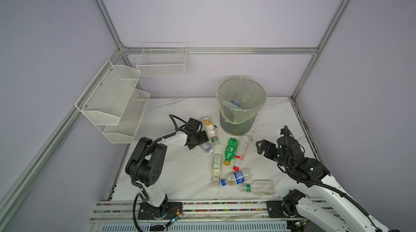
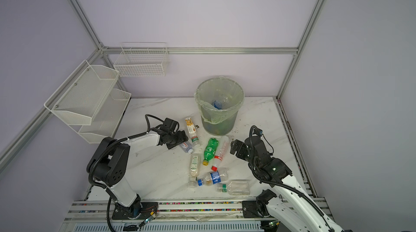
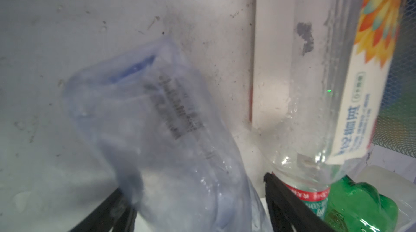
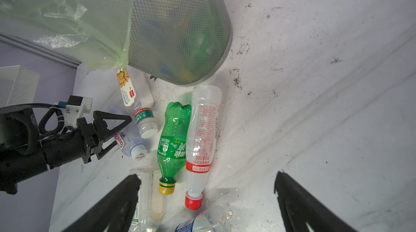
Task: Throw the plastic bottles in the bin
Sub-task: Pick up the plastic bottle from the center of the table.
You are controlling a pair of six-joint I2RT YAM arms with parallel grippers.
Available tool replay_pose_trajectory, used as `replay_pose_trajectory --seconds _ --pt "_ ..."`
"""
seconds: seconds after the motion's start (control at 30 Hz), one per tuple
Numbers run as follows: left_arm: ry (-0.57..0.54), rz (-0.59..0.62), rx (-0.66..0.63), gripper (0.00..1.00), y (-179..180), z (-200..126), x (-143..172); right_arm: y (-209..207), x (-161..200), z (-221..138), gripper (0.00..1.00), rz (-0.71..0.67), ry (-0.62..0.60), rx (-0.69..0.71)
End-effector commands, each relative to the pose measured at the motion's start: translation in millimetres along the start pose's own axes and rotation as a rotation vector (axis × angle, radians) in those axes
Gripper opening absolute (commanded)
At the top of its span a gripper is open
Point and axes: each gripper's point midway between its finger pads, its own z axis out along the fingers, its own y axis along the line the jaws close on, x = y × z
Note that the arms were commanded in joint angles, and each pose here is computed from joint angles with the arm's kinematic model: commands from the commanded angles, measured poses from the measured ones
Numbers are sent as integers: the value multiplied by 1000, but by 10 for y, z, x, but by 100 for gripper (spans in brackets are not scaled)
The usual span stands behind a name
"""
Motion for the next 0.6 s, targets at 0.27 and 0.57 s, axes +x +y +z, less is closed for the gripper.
replay_pose_trajectory --seconds 0.27,0.57 --pt "-93 43 39 77 -249 -175 -286 -49 4 15 98 2 -6 20" --pt "-119 62 11 65 -194 -234 -318 -93 69 73 97 4 12 31"
